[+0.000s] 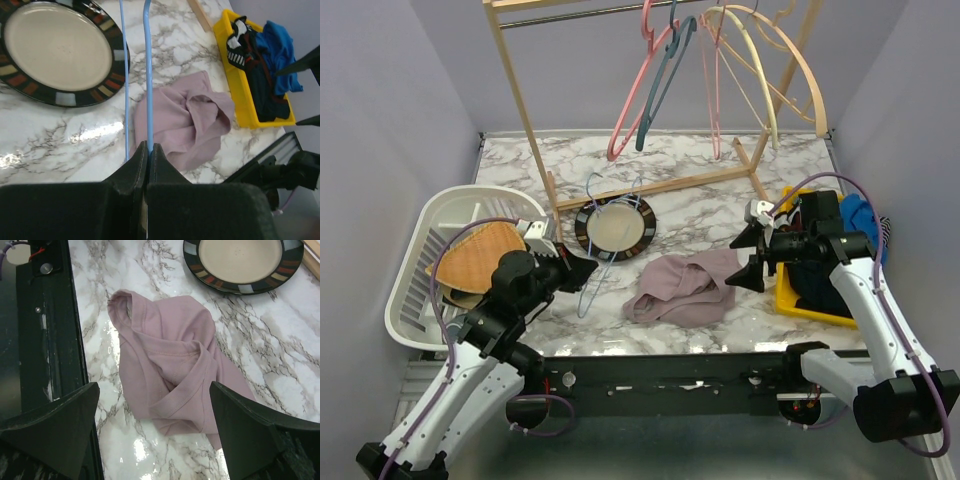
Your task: Place the tank top on the hanger
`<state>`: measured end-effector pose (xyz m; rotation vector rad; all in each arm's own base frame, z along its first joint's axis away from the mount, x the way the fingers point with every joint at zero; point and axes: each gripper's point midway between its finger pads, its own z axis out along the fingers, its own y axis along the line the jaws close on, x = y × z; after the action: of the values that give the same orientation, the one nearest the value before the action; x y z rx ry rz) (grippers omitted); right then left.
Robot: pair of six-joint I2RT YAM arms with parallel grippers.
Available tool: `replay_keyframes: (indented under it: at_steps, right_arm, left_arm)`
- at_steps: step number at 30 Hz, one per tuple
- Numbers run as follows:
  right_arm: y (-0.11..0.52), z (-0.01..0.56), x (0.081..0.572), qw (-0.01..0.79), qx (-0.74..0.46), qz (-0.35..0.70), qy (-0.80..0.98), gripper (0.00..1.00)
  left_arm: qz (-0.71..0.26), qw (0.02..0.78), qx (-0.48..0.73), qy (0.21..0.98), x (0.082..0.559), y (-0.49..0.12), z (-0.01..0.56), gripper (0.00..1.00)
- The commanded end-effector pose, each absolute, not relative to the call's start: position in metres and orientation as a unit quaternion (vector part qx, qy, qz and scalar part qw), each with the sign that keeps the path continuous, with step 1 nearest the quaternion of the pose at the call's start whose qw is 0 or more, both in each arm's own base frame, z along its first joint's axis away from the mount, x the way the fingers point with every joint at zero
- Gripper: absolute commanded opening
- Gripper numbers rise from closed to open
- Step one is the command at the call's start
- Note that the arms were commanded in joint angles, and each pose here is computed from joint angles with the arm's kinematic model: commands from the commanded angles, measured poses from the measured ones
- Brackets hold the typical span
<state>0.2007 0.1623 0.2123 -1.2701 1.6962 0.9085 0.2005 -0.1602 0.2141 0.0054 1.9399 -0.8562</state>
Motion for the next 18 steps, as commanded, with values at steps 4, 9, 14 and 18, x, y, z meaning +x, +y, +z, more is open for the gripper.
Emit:
replay_keyframes:
  at_steps: [4, 9, 14, 18]
  right_arm:
    - [0.164, 0.232, 0.192, 0.441, -0.554, 0.346, 0.615, 1.0]
    - [0.17, 0.246, 0.188, 0.462, -0.572, 0.357, 0.575, 1.0]
    - [0.177, 0.259, 0.177, 0.459, -0.585, 0.39, 0.543, 1.0]
    - [0.175, 0.256, 0.18, 0.459, -0.584, 0.383, 0.548, 1.0]
  left_arm:
    - [-0.444, 0.42, 0.111, 0.783, 0.166, -0.198, 0.217, 0.0]
    - [-0.483, 0.386, 0.171, 0.767, 0.149, -0.215, 0.22, 0.0]
    - [-0.517, 0.35, 0.219, 0.75, 0.135, -0.24, 0.221, 0.0]
    - [-0.525, 0.322, 0.281, 0.736, 0.116, -0.271, 0.225, 0.0]
